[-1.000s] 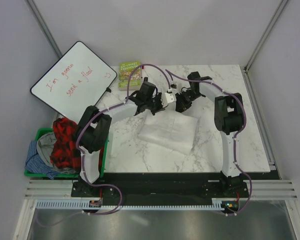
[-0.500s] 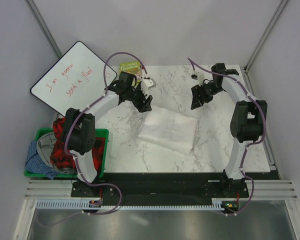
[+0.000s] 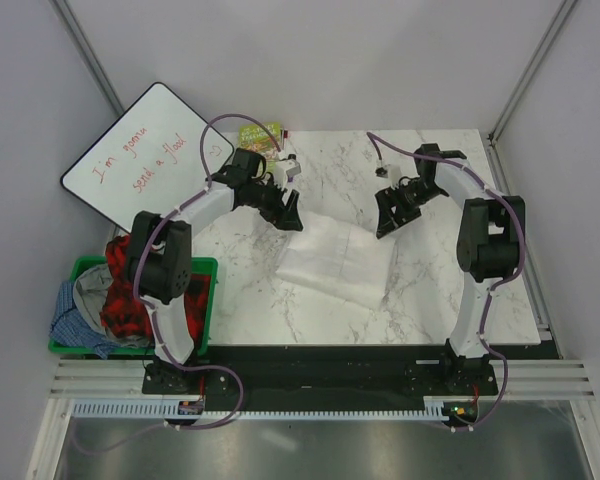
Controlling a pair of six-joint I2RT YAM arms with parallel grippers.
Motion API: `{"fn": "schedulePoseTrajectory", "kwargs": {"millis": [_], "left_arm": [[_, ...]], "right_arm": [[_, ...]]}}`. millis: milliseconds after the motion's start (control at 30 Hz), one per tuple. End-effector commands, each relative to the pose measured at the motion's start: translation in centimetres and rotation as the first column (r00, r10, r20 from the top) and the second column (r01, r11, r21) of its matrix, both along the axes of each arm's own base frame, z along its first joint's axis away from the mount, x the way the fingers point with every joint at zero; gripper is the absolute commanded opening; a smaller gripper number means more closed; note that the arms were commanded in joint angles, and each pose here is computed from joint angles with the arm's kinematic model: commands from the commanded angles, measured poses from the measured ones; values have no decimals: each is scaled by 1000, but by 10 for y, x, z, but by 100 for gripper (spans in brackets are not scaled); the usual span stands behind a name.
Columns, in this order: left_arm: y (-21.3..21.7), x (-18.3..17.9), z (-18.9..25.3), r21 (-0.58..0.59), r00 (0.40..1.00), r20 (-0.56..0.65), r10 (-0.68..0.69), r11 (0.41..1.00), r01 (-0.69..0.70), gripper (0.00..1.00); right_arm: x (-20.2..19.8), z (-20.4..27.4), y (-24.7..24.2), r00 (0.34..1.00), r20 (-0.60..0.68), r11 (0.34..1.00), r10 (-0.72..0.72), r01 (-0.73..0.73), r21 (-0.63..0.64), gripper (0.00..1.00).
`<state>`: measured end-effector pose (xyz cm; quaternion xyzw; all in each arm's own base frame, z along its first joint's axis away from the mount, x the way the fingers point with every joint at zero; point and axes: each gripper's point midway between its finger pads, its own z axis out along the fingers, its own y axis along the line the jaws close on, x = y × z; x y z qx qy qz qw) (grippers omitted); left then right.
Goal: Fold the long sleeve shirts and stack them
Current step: Fold the shirt
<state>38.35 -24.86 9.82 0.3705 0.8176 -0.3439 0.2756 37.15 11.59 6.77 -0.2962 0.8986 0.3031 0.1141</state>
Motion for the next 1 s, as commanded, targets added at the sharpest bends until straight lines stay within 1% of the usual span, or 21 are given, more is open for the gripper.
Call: {"fn": "schedulePoseTrajectory", "kwargs": {"millis": [0,67,100,200,300,367,467,567,600,667,700,833,933,967], "left_arm": [[3,10,-2,-39,997,-45,59,997,-61,83],[9,15,-6,-40,993,-63,98,994,-100,83],[10,19,-5,-50,993,-59,106,993,-109,83],[10,18,-8,-59,990,-84,115,991,-120,83],[9,19,-8,-65,989,-85,117,990,-123,83],[9,21,-8,-68,989,-81,122,989,-128,83],[10,22,-11,-62,988,-78,131,989,-136,82],[10,25,-15,-58,987,-76,139,988,-144,81],[10,24,-16,-61,987,-81,139,988,-145,81],[9,26,-16,-67,986,-78,146,986,-151,79],[10,25,-17,-66,985,-84,149,986,-154,79],[10,27,-16,-63,985,-71,158,985,-162,77],[11,28,-19,-57,984,-69,162,984,-166,77],[11,28,-20,-56,984,-71,162,985,-166,77]], "right_arm": [[-7,1,4,1000,-21,999,18,-17,42,81],[-17,8,5,999,-39,998,35,-33,59,76],[-20,11,6,998,-41,997,41,-39,70,71],[-27,17,7,997,-49,995,53,-49,82,63],[-31,17,6,996,-76,995,51,-45,84,59],[-34,17,5,994,-98,995,49,-40,90,59],[-35,21,0,993,-108,995,43,-33,92,52],[-33,31,-2,993,-115,996,39,-29,89,40],[-33,34,-3,992,-117,996,35,-25,89,29],[-34,43,-2,991,-132,995,29,-16,94,15],[-36,47,-1,989,-144,995,24,-11,95,0],[-51,47,-5,971,-239,998,-11,25,55,0],[-61,30,-16,961,-275,1000,-29,26,-17,0],[-61,24,-19,957,-284,998,-60,48,-49,0]]}}
